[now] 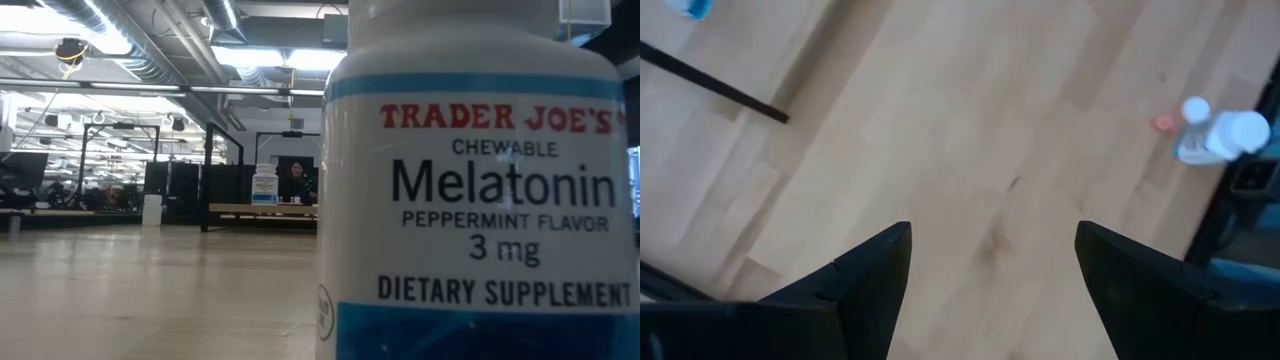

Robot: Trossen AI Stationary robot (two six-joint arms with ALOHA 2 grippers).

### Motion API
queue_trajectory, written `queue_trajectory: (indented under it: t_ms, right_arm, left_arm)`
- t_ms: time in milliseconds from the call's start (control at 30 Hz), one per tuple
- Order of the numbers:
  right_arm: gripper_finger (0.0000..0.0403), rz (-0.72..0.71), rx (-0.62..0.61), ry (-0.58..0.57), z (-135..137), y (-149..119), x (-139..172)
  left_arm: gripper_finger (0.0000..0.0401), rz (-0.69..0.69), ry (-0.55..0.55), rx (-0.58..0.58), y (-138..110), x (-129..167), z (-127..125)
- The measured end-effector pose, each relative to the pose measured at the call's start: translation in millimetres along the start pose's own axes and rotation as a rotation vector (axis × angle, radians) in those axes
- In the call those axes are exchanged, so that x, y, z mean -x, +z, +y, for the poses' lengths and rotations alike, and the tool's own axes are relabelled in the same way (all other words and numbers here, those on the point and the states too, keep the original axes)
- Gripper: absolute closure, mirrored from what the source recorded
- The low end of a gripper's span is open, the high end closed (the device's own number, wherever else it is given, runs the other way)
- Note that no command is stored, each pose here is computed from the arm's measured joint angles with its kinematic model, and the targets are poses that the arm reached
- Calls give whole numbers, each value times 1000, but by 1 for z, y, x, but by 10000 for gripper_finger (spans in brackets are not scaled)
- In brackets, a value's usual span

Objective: Pick and place medicine bottles onto shelf by color
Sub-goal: Put the right pink pill bottle on the shelf

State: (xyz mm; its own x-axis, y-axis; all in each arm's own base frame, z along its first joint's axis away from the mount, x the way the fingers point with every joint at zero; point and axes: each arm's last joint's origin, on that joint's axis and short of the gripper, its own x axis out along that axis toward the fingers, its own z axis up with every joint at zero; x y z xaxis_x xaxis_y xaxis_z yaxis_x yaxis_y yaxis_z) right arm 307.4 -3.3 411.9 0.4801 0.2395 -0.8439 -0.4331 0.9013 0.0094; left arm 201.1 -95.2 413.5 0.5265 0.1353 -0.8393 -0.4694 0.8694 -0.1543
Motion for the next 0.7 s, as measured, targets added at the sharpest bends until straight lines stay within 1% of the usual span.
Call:
queue_trajectory:
  t_ms: [100, 167, 233, 400, 500, 567, 700]
  right_arm:
    - [155, -12, -12, 26, 21, 10, -5]
    - [155, -12, -5, 19, 35, 16, -9]
    - [155, -11, 20, 17, 49, 22, -16]
    - [155, 13, 96, 68, 78, 36, -43]
    - [155, 57, 107, 51, 87, 41, -63]
    - [155, 81, 94, 48, 90, 44, -75]
    - [155, 109, 77, 72, 94, 49, -99]
  left_arm:
    - [125, 1, -19, -19, -7, 3, -5]
    - [125, 3, -32, -41, -11, 6, -9]
    - [125, 7, -46, -64, -16, 8, -12]
    - [125, 15, -77, -114, -26, 13, -18]
    - [125, 9, -87, -139, -31, 16, -21]
    - [125, -7, -92, -152, -35, 18, -23]
    - [125, -35, -95, -149, -41, 22, -26]
